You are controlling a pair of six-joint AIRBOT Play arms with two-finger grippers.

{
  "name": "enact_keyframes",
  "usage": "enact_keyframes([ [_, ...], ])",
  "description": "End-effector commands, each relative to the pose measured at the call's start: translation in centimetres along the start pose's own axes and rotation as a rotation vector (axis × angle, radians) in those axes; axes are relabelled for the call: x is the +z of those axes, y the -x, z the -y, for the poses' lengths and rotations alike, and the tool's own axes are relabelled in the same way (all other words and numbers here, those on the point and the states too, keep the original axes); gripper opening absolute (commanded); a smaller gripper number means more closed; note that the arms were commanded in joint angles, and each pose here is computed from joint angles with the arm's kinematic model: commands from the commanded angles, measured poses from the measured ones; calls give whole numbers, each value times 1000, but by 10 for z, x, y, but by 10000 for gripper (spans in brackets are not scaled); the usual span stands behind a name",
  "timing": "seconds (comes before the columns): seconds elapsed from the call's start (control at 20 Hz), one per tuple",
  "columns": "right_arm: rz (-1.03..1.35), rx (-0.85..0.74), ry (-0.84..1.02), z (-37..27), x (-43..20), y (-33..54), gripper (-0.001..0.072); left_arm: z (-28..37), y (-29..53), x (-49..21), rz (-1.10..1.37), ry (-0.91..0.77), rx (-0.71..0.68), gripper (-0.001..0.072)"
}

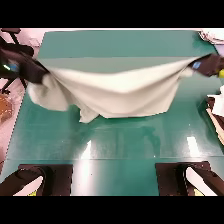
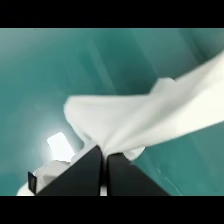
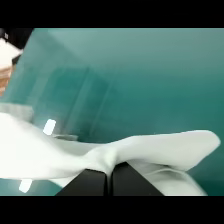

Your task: Fold the shirts.

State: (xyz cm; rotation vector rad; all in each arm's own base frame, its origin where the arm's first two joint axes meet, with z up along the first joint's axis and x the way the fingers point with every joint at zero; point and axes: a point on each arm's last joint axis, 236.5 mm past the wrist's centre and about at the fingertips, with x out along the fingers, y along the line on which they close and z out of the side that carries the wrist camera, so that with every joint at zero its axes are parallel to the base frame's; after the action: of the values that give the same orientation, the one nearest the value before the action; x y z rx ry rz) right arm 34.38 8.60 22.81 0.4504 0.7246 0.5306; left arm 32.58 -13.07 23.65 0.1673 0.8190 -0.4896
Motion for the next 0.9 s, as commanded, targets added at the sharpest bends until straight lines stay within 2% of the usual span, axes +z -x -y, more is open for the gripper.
enact_keyframes([
  [0.0, -60, 3, -48, 23, -39, -38, 25, 21, -60, -56, -144, 95, -124, 28],
  [0.15, -35, -46, -107, 54, -51, -68, 25, 12, -105, -75, -113, 144, -103, 28],
  [0.45, -89, -122, -237, 116, -70, -120, 25, -23, -151, -41, 118, 61, 7, 28],
  [0.65, -183, -111, -290, 135, -84, -145, 32, -27, -180, -60, 38, 48, 0, 28],
  [0.7, -197, -108, -295, 137, -85, -148, 135, -25, -187, -71, -7, 34, -11, 28],
  [0.75, -205, -107, -298, 139, -85, -151, 422, -24, -192, -79, -42, 33, -18, 44],
  [0.8, -202, -106, -297, 141, -81, -151, 574, -25, -194, -86, -68, 25, -16, 305],
  [0.85, -193, -105, -295, 142, -75, -149, 575, -26, -193, -89, -83, 31, -12, 594],
])
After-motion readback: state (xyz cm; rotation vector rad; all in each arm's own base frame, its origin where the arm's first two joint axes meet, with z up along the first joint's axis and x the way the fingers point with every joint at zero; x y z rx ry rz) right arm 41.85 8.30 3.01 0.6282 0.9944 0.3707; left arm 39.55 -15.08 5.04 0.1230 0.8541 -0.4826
